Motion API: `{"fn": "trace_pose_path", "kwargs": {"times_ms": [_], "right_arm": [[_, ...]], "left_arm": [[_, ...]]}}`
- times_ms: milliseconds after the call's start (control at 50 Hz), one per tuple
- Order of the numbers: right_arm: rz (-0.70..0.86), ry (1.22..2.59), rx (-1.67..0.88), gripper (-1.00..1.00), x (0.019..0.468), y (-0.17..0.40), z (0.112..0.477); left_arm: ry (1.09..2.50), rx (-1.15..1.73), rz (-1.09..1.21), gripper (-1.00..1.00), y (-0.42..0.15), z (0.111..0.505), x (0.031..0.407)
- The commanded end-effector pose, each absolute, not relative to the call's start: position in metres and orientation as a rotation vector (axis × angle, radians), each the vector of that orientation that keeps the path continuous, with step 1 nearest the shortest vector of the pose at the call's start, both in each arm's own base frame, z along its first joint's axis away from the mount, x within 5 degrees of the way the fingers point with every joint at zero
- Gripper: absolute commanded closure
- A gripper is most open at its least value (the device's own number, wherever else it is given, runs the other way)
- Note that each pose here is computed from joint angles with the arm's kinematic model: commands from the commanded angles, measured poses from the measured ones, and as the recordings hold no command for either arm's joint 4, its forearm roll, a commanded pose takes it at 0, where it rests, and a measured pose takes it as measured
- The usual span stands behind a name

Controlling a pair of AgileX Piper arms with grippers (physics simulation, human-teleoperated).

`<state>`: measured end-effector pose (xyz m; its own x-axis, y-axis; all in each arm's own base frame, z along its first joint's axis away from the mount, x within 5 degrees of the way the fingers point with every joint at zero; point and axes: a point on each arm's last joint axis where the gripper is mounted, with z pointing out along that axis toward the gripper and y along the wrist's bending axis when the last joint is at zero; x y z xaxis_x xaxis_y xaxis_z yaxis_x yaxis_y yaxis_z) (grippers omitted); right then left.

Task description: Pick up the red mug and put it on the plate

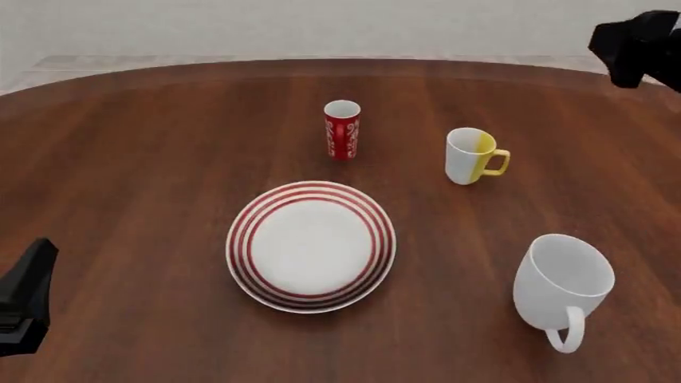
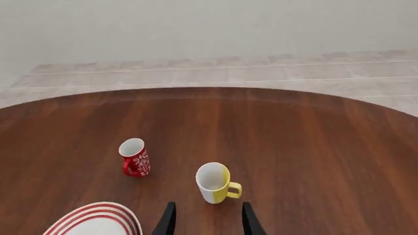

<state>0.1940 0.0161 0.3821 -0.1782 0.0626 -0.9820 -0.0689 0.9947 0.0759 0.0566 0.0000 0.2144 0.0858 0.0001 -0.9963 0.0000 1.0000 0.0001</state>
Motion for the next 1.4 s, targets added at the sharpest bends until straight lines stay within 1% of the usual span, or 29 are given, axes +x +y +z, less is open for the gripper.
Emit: {"fn": "trace_pose_path", "kwargs": {"times_ms": [20,100,200,280,420,580,780,900,1160,1400], "right_arm": [[0.161,1.805,-0.057,-1.0,0.236,0.034,0.404],[0.211,1.822,-0.039,-1.0,0.251,0.043,0.406],[0.235,1.844,-0.073,-1.0,0.274,0.058,0.405],[0.241,1.846,-0.085,-1.0,0.283,0.063,0.407],[0.3,1.885,-0.077,-1.0,0.314,0.083,0.4],[0.324,1.897,-0.128,-1.0,0.332,0.105,0.402],[0.376,1.948,-0.125,-1.0,0.364,0.132,0.39],[0.39,1.95,-0.143,-1.0,0.374,0.144,0.392],[0.438,2.003,-0.174,-1.0,0.39,0.177,0.371],[0.445,2.008,-0.196,-1.0,0.404,0.192,0.366]], "left_arm": [[1.485,0.0,0.0,-1.0,0.0,0.214,0.057],[1.485,0.0,0.0,-1.0,0.0,0.214,0.057],[1.485,-0.001,0.0,-1.0,0.0,0.214,0.057],[1.485,0.0,0.0,-1.0,0.0,0.214,0.057],[1.485,0.0,0.0,-1.0,0.0,0.214,0.057],[1.485,0.0,0.0,-1.0,0.0,0.214,0.057],[1.485,0.0,0.0,-1.0,0.0,0.214,0.057],[1.485,0.0,0.0,-1.0,0.0,0.214,0.057],[1.485,0.0,0.0,-1.0,0.0,0.214,0.057],[1.485,0.0,0.0,-1.0,0.0,0.214,0.057]]}}
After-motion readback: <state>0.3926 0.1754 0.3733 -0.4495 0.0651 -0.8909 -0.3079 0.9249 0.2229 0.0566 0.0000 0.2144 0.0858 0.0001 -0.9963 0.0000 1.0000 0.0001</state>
